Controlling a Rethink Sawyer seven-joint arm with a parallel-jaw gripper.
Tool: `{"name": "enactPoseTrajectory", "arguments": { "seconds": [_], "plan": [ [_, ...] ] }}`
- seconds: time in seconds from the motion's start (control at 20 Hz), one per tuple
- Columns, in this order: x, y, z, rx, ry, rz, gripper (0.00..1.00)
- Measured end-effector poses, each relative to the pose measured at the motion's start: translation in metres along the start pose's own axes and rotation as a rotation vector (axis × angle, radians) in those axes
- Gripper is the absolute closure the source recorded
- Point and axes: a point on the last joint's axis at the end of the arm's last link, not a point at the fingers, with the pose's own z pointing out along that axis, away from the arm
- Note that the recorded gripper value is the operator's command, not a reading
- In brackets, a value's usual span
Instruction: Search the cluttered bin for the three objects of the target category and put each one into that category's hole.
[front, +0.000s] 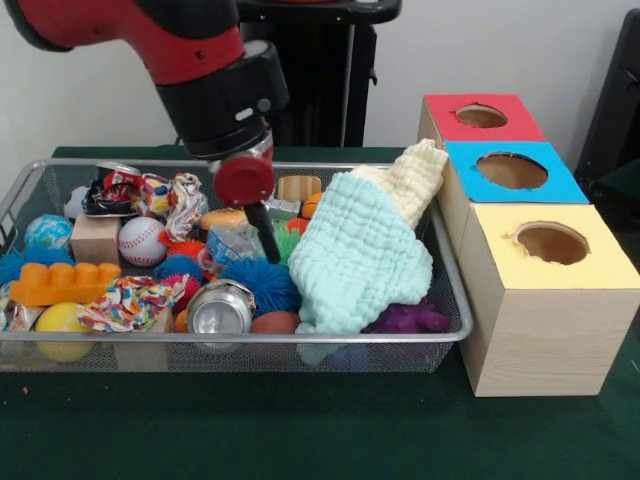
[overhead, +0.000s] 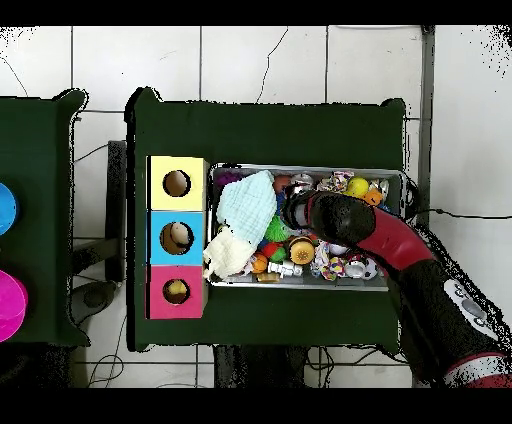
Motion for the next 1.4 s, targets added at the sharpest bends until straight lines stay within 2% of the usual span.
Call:
{"name": "enactPoseTrajectory", "arguments": {
  "seconds": [0.4,0.6,0.7,0.9,1.15,1.4],
  "plan": [
    [0.041,-0.005,0.022,0.044,0.065,0.001,0.00],
    [0.048,-0.005,0.029,0.052,0.079,0.004,0.00],
    [0.053,-0.007,0.041,0.066,0.091,0.004,0.00],
    [0.054,-0.011,0.072,0.093,0.100,0.006,0.00],
    [0.044,-0.012,0.119,0.117,0.126,0.028,0.00],
    [0.043,-0.005,0.124,0.157,0.172,0.030,0.00]
  ]
}}
